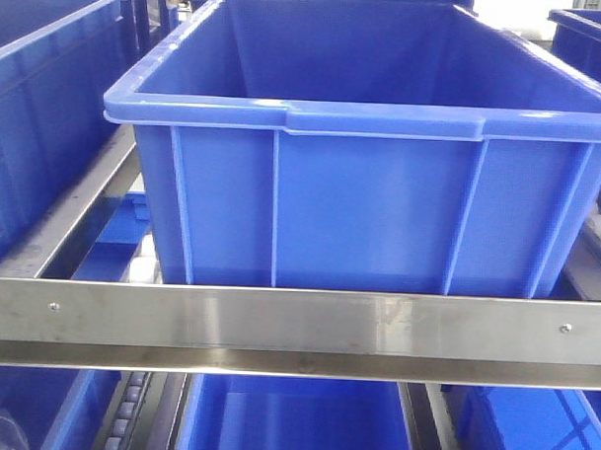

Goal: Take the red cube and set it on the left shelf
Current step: 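Move the right gripper with the red cube over a blue crate and lower, then open the right gripper to drop the red cube into the crate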

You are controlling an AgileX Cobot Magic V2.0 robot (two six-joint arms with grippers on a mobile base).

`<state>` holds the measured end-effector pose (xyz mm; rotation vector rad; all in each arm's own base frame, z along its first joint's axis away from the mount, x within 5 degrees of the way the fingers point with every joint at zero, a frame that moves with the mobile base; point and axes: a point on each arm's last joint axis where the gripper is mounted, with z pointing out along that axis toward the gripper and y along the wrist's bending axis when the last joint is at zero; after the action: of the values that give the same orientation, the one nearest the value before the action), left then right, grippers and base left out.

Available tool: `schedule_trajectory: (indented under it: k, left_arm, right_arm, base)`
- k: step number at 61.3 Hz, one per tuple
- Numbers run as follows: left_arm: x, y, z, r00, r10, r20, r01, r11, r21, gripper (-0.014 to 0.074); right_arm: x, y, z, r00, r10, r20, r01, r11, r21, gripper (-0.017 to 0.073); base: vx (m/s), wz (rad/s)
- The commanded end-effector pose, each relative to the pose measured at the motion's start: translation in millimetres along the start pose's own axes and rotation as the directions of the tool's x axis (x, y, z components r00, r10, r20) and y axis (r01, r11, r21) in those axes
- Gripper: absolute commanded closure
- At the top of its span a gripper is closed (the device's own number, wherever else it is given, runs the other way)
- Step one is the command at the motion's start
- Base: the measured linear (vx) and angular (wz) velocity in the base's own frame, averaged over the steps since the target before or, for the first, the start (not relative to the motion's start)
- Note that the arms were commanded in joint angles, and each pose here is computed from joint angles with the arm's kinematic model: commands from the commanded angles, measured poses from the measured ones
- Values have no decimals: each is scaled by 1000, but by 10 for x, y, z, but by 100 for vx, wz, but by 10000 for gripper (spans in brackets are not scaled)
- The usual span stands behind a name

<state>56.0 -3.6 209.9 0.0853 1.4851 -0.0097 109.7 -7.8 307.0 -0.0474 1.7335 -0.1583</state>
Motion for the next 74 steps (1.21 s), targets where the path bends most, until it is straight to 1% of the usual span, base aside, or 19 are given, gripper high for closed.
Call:
schedule_trajectory:
  k: [1, 16, 23, 26, 31, 38, 46, 57, 65, 74]
  left_arm:
    - [5, 5, 9, 999, -4, 53, 5, 1000, -8, 488]
    - [4, 6, 8, 999, -4, 54, 5, 1000, -8, 488]
    - [5, 5, 9, 999, -4, 53, 5, 1000, -8, 488]
    - [5, 5, 9, 999, -4, 53, 5, 1000, -8, 488]
    - [5, 5, 9, 999, -4, 53, 5, 1000, -8, 488]
    - [5, 5, 9, 999, -4, 53, 5, 1000, -8, 488]
    - [4, 6, 8, 999, -4, 54, 5, 1000, -8, 488]
    - [4, 6, 8, 999, -4, 54, 5, 1000, -8, 488]
    - [4, 6, 8, 999, -4, 54, 5, 1000, -8, 488]
    - [4, 6, 8, 999, -4, 54, 5, 1000, -8, 488]
  right_arm:
    - [-176, -8, -20, 994, -18, 109, 18, 1000, -1, 510]
    - [-176, -7, -15, 994, -18, 109, 18, 1000, -2, 510]
    - [-179, 4, 55, 994, -19, 109, 20, 1000, -11, 510]
    - [-194, 9, 125, 995, -18, 96, 20, 1000, -17, 510]
    - [-250, 23, 282, 998, -2, 56, 4, 999, -33, 510]
    - [-442, 84, 563, 1000, 11, 23, -10, 997, -78, 510]
    - [-680, 262, 913, 1000, -2, 8, 3, 987, -159, 510]
    - [-989, 638, 1494, 1000, -21, 10, 23, 964, -264, 510]
    - [-1104, 939, 1885, 999, -36, 1, 35, 947, -319, 510]
    - [-1161, 1269, 2165, 998, -55, -12, 47, 927, -373, 495]
  base:
    - [0, 0]
    - [0, 0]
    - [0, 0]
    - [0, 0]
    - [0, 0]
    - [0, 0]
    - [0, 0]
    - [0, 0]
    - [0, 0]
    - [0, 0]
